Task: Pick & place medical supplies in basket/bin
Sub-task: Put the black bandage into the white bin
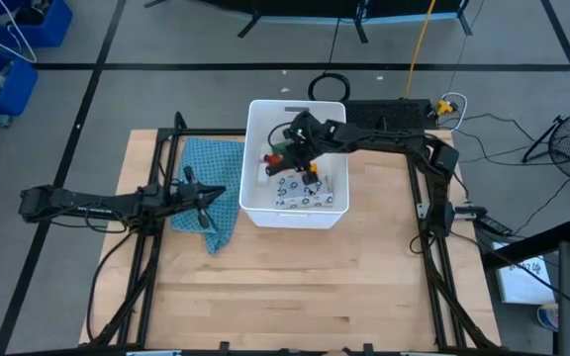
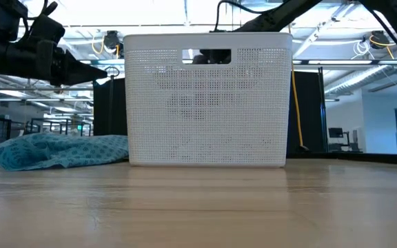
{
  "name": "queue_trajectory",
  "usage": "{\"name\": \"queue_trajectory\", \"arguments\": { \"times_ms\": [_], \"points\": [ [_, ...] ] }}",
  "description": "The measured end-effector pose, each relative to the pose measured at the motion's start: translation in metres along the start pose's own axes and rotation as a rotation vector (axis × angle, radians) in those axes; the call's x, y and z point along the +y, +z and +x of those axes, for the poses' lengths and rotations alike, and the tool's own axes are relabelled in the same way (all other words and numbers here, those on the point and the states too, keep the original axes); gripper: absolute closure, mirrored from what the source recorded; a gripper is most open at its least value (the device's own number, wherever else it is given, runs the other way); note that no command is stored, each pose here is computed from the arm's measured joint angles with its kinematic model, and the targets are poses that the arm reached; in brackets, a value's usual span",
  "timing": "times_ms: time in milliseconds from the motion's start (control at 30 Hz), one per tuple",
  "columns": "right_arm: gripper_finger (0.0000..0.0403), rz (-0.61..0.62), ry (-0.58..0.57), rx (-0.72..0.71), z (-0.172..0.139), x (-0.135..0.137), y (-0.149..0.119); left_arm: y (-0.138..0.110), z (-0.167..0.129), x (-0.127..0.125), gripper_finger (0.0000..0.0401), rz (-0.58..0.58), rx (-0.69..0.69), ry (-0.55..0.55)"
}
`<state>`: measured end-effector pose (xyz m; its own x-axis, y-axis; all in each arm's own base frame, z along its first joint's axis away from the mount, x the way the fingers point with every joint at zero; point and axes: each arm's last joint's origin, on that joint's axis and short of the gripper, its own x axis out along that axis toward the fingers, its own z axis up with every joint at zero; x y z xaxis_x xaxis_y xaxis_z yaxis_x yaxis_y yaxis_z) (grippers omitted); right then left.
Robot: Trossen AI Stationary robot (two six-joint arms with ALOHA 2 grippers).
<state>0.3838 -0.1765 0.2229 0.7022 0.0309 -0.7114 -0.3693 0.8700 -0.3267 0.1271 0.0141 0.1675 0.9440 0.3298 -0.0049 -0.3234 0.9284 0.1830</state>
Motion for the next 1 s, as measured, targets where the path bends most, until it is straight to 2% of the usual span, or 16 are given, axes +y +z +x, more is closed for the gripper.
{"name": "queue_trajectory", "arguments": {
  "times_ms": [433,633,833,1000],
  "points": [
    [0.0325,-0.115,0.138,0.068,0.059,0.025,-0.017,0.0,0.0,0.0,0.037,0.014,0.0,0.0],
    [0.0322,-0.14,0.124,0.078,0.064,0.028,-0.015,-0.001,0.0,0.0,0.037,0.012,0.008,-0.002],
    [0.0282,-0.111,0.102,0.07,0.061,0.026,-0.012,-0.002,0.0,0.0,0.037,-0.008,0.017,-0.005],
    [0.0229,-0.041,0.024,0.132,0.057,0.023,-0.011,-0.003,0.0,-0.001,0.037,-0.022,0.027,-0.006]
  ]
}}
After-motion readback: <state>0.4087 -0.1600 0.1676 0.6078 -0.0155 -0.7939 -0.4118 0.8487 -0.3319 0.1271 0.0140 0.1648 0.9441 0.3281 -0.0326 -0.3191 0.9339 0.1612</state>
